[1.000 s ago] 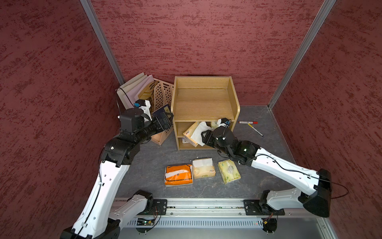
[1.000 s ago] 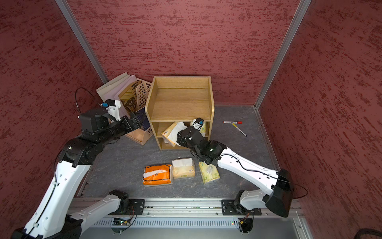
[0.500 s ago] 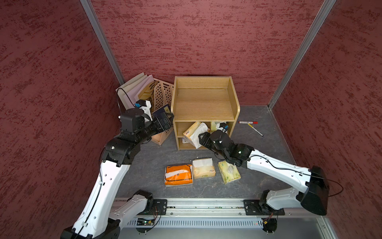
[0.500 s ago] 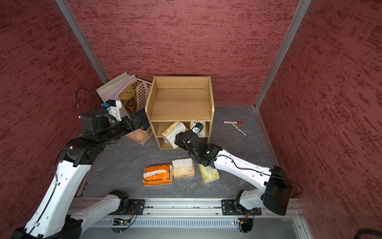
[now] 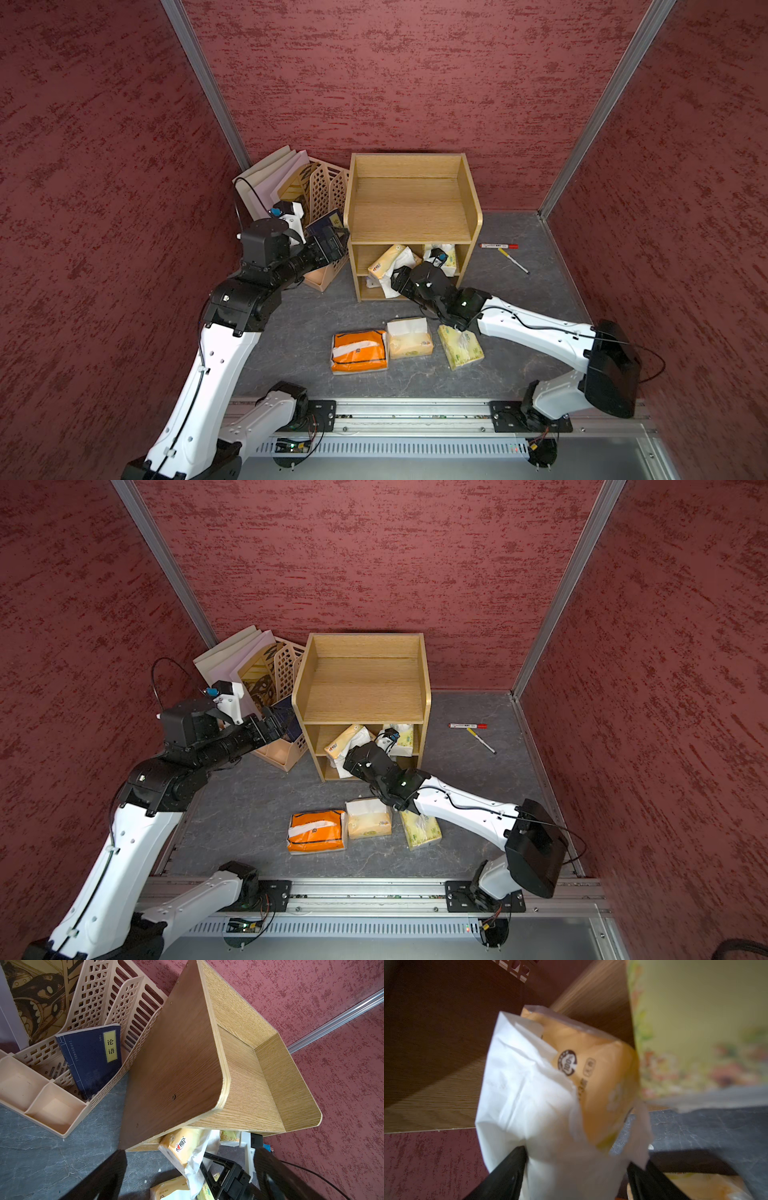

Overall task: Remove the tissue boxes from the shelf
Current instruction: Pick up a box of tissues from the shelf, then place the box of tissues at the center of the board, then adjust the shelf at the center of the board.

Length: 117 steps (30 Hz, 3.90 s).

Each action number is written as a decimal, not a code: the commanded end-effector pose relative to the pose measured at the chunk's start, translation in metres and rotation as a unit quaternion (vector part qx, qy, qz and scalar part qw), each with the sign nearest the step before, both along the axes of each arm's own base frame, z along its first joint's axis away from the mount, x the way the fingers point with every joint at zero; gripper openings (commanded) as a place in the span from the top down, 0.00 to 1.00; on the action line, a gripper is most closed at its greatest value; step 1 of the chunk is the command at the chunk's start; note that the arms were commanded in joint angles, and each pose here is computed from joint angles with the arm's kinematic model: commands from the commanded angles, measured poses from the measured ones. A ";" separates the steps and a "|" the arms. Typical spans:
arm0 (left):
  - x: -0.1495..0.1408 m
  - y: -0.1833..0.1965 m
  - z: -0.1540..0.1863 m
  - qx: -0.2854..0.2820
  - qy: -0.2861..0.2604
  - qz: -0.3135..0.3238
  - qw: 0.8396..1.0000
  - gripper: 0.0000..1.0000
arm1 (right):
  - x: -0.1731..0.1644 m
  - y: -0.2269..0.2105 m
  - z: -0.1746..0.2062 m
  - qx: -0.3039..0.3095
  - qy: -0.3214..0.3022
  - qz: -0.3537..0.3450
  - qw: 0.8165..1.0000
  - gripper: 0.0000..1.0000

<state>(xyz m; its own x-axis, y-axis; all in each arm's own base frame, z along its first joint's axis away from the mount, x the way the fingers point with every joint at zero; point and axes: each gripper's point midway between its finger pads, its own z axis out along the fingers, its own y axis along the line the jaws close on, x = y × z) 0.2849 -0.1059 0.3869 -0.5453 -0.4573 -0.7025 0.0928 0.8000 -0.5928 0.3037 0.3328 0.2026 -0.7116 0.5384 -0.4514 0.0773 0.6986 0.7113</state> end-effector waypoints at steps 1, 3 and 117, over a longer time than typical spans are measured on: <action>0.001 -0.001 0.007 -0.005 -0.013 -0.003 1.000 0.00 | 0.010 0.007 0.012 0.012 -0.013 -0.005 1.000 0.24; 0.001 -0.001 0.007 -0.006 -0.012 -0.003 1.000 0.00 | 0.013 0.008 0.012 0.012 -0.015 -0.008 1.000 0.28; 0.046 0.007 -0.005 -0.035 0.008 0.027 0.999 0.00 | -0.067 -0.281 -0.076 -0.230 0.232 0.073 0.942 1.00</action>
<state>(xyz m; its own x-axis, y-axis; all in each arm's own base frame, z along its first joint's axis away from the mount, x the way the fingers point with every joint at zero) 0.3183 -0.0939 0.3670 -0.5575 -0.5379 -0.6324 -0.0030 0.7630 -0.6464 0.2248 0.0491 0.1320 -0.9361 0.2752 -0.2192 0.2248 0.9471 0.2288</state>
